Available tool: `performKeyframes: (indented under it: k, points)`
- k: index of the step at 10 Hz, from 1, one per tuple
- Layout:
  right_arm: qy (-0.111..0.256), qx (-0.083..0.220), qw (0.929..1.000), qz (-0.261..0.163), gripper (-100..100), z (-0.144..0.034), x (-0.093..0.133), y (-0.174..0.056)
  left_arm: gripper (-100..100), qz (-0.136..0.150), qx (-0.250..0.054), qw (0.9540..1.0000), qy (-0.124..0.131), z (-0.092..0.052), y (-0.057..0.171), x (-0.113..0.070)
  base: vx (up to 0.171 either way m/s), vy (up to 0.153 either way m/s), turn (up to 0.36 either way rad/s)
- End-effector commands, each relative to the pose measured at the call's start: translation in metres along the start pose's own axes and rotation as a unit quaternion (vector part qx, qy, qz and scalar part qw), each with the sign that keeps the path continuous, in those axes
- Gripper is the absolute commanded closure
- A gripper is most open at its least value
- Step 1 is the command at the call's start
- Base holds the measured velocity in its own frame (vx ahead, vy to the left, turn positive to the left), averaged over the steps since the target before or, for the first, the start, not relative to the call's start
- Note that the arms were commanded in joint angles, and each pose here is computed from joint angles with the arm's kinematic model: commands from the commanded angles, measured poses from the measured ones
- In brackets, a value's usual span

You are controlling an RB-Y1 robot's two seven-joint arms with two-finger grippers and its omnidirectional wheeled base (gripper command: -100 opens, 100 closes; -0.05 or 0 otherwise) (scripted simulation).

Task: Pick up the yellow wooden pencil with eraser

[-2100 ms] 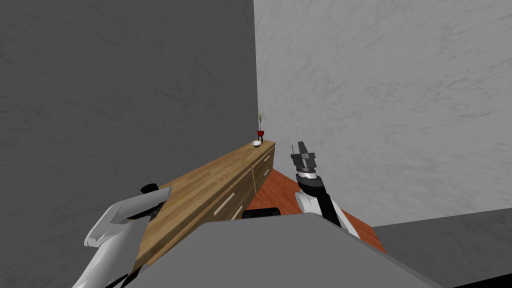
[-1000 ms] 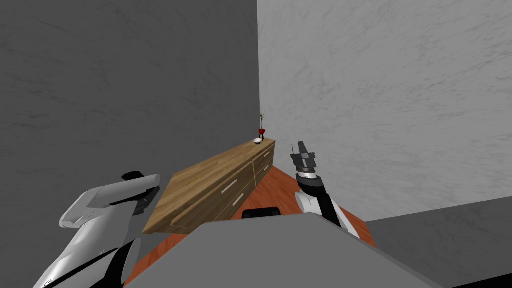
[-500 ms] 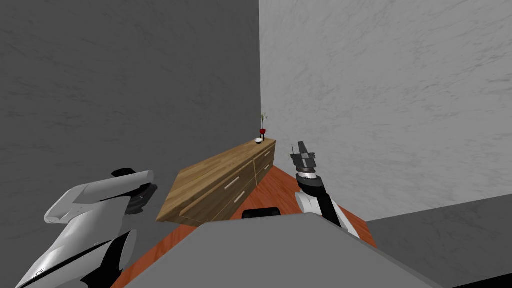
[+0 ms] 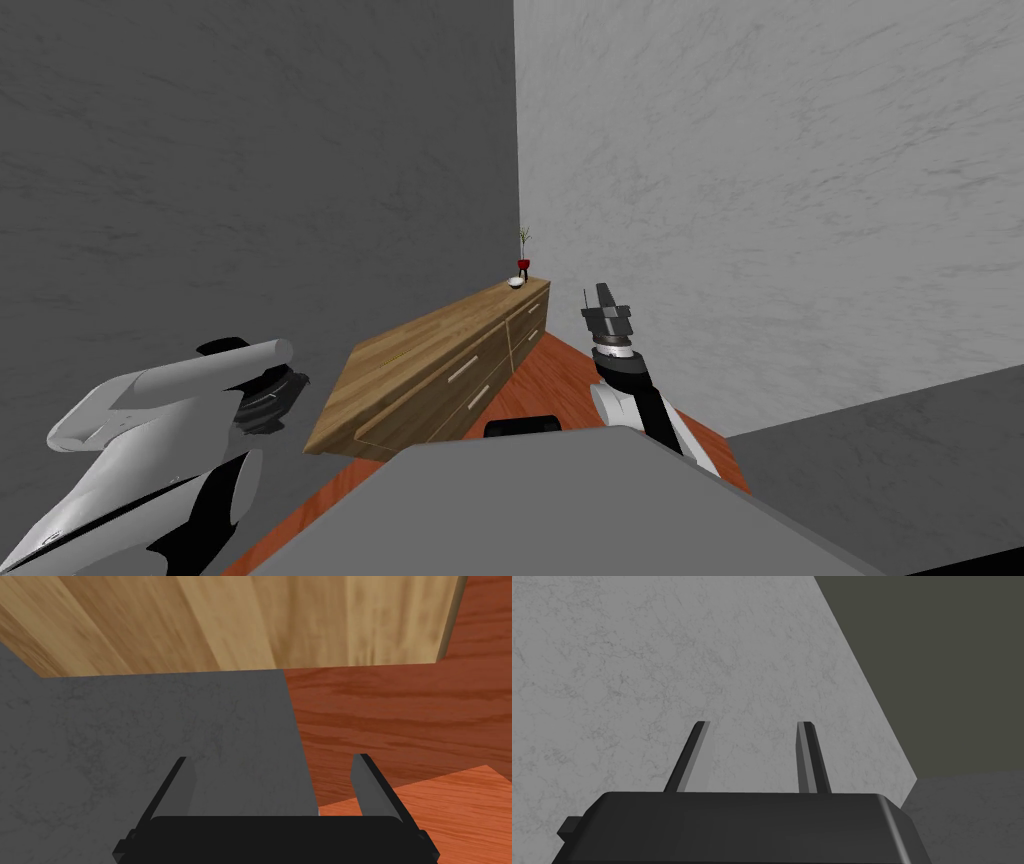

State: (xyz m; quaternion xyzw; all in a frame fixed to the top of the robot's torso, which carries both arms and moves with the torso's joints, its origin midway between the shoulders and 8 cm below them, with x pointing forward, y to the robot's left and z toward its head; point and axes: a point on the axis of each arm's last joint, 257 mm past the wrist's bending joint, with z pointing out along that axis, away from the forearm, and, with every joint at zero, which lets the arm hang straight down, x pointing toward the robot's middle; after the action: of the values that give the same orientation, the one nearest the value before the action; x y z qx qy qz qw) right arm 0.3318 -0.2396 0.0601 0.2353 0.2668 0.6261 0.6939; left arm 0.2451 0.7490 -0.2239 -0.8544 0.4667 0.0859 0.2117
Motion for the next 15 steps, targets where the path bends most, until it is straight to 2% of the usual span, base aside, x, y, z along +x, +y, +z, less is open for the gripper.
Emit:
performKeyframes:
  k: [1,2,4,7,8,9,11,12,13,14,15]
  points:
    - [0.000,0.000,1.0000,0.000,0,0.000,0.000,0.000,-100,-0.017,-0.014,0.9997,0.015,0.003,0.006,-0.001,0.069,0.009,-0.085]
    - [0.000,0.000,1.0000,0.000,0,0.000,0.000,0.000,-100,-0.017,-0.016,0.9996,0.015,0.004,0.007,-0.001,0.044,0.007,-0.024]
    - [0.000,0.000,1.0000,0.000,0,0.000,0.000,0.000,-100,-0.039,-0.035,0.9980,0.034,0.009,0.016,-0.002,0.044,-0.001,-0.088]
    - [0.000,0.000,1.0000,0.000,0,0.000,0.000,0.000,-100,-0.074,-0.062,0.9935,0.061,0.015,0.031,-0.001,0.088,0.007,-0.130]
    - [0.000,0.000,1.0000,0.000,0,0.000,0.000,0.000,-100,-0.075,-0.066,0.9931,0.062,0.017,0.034,0.000,0.068,0.008,-0.049]
    - [0.000,0.000,1.0000,0.000,0,0.000,0.000,0.000,-100,-0.087,-0.076,0.9908,0.071,0.020,0.040,0.001,0.064,0.005,-0.070]
    - [0.000,0.000,1.0000,0.000,0,0.000,0.000,0.000,-100,-0.109,-0.096,0.9854,0.089,0.026,0.052,0.004,0.089,0.013,-0.127]
    - [0.000,0.000,1.0000,0.000,0,0.000,0.000,0.000,-100,-0.129,-0.113,0.9796,0.105,0.030,0.063,0.008,0.115,0.029,-0.178]
    - [0.000,0.000,1.0000,0.000,0,0.000,0.000,0.000,-100,-0.138,-0.125,0.9760,0.113,0.034,0.071,0.011,0.121,0.008,-0.174]
    - [0.000,0.000,1.0000,0.000,0,0.000,0.000,0.000,-100,-0.154,-0.142,0.9697,0.127,0.038,0.082,0.017,0.127,-0.004,-0.162]
    - [0.000,0.000,1.0000,0.000,0,0.000,0.000,0.000,-100,-0.160,-0.150,0.9667,0.133,0.040,0.087,0.020,0.103,0.014,-0.110]
